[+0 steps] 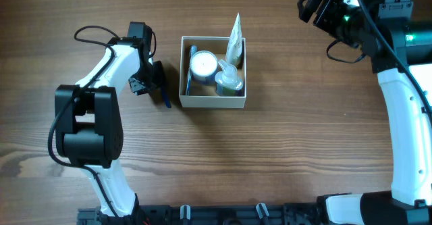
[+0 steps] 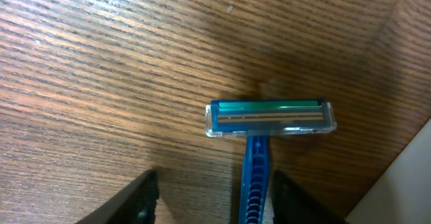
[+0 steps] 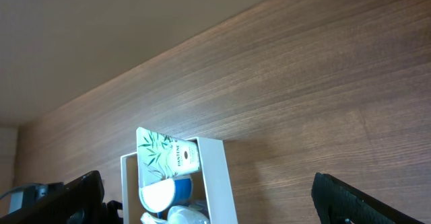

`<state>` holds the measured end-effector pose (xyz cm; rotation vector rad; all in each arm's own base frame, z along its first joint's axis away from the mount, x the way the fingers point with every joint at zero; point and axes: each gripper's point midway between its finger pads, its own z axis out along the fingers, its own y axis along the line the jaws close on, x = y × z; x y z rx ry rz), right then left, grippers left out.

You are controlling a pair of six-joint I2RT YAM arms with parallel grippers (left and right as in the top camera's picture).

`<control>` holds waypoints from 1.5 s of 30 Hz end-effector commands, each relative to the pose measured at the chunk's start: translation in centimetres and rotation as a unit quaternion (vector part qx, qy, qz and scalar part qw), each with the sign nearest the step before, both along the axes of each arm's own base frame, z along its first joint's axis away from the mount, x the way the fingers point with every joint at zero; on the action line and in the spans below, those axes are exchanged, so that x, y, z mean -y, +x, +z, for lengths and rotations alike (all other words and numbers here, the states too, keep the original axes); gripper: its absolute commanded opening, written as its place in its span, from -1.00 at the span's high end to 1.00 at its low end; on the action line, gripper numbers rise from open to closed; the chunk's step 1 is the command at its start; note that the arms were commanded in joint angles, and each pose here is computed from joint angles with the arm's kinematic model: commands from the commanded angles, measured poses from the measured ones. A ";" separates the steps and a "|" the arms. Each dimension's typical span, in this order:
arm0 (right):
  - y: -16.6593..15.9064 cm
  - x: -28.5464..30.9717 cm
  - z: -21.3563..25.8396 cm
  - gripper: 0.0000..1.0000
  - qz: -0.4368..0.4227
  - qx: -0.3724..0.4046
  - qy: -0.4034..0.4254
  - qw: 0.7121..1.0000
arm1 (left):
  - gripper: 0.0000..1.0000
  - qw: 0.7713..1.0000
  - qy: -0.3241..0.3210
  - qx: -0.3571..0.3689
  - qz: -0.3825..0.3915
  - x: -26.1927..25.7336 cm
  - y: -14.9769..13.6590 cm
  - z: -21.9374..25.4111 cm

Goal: Pack container
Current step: 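Move the left gripper to the blue razor and grasp its handle, then carry the razor into the box and release it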

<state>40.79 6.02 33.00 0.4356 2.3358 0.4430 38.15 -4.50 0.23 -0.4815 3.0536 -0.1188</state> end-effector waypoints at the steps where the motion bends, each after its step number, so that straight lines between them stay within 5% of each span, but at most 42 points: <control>1: 0.0 -0.1 0.1 -1.00 -0.001 0.001 0.005 1.000 | 0.14 1.000 -0.007 -0.013 0.004 0.2 -0.4 -0.8; 5: 0.0 -0.1 0.1 -1.00 -0.001 0.001 0.005 1.000 | 0.46 1.000 -0.007 -0.014 0.004 0.2 -0.5 -0.8; 13: 0.0 -0.1 0.1 -0.99 -0.001 0.001 0.005 1.000 | 0.37 1.000 -0.006 -0.016 0.004 0.2 -0.6 -0.9; 22: 0.0 -0.1 0.1 -1.00 -0.001 0.001 0.005 1.000 | 0.92 1.000 -0.006 -0.026 0.004 0.2 -1.0 -1.4; 28: 0.0 -0.1 0.1 -0.99 -0.001 0.001 0.005 1.000 | 0.92 1.000 -0.005 -0.027 -0.009 0.1 -0.5 0.6; 35: 0.0 -0.1 0.1 -1.00 -0.001 0.001 0.005 1.000 | 0.92 0.997 -0.007 0.040 -0.063 1.6 2.2 10.5; 40: 0.0 -0.1 0.1 -0.99 -0.001 0.001 0.006 1.000 | 0.92 0.977 -0.010 0.145 -0.158 6.2 3.9 16.1; 45: 0.0 -0.1 0.1 -0.99 -0.001 0.001 0.006 1.000 | 0.92 0.957 0.020 0.174 -0.231 10.1 4.8 15.4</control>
